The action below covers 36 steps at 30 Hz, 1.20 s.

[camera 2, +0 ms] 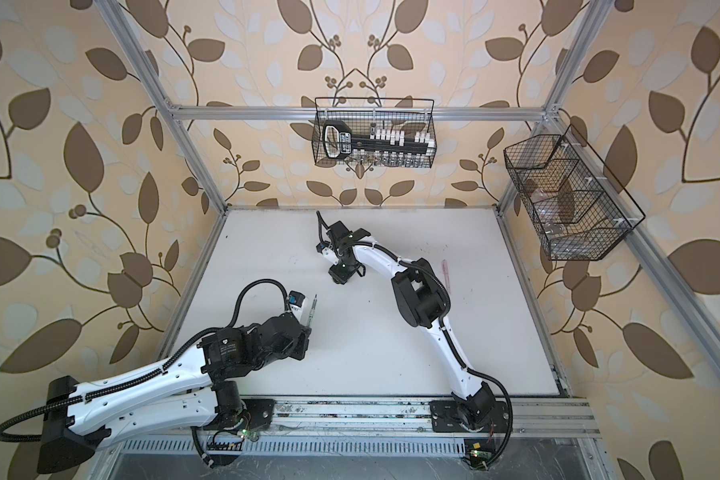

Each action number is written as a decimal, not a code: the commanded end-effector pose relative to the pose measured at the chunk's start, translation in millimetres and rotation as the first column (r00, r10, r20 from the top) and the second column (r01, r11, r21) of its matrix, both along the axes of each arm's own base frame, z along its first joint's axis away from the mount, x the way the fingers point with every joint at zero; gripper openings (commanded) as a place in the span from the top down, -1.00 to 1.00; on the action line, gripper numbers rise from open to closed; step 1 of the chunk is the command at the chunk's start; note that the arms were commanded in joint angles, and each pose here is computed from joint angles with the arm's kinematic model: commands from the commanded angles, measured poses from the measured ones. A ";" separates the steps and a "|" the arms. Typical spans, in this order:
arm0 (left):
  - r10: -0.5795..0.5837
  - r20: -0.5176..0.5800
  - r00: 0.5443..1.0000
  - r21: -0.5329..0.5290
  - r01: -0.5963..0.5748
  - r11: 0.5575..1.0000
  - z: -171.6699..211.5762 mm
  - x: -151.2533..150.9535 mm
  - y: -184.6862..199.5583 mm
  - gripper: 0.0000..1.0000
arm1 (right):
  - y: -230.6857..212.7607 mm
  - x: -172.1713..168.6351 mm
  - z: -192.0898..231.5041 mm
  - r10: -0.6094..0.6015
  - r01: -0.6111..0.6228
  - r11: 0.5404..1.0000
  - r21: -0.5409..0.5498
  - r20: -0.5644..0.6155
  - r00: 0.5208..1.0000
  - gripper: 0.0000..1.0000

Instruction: Insert the pens into the pen caps

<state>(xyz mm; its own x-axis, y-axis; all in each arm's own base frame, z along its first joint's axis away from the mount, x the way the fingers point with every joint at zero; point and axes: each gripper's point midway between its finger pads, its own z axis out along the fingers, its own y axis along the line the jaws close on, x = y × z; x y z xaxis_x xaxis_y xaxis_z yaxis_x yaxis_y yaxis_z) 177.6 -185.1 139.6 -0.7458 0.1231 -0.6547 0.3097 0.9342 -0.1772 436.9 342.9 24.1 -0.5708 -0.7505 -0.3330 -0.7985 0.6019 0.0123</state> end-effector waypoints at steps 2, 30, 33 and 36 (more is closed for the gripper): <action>0.033 0.014 0.999 0.004 -0.033 0.999 1.2 3.3 6.2 1.00 | -8.8 -10.2 -17.4 -0.051 0.049 0.998 -0.045 -0.041 0.998 0.06; 0.040 0.000 0.999 0.029 -0.040 0.999 -9.0 4.3 6.0 1.00 | -43.0 -101.6 17.5 -0.351 0.357 0.932 0.053 -0.097 0.931 0.23; 0.039 0.000 0.999 0.026 -0.039 0.999 -9.0 4.0 5.8 1.00 | -46.5 -76.5 31.8 -0.349 0.357 0.926 0.121 -0.085 0.933 0.22; 0.036 -0.001 0.999 0.022 -0.036 0.999 -6.4 3.7 5.2 1.00 | -38.3 -55.3 36.6 -0.273 0.292 0.940 0.177 -0.123 0.954 0.22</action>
<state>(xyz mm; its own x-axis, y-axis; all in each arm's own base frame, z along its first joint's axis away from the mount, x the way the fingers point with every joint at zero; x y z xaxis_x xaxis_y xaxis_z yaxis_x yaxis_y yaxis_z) 176.8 -182.7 129.0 -0.7577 0.1385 -0.6377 0.3017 0.9408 -0.1542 356.2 293.2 44.8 -0.8259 -0.4640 -0.3202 -0.5301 0.8325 0.1611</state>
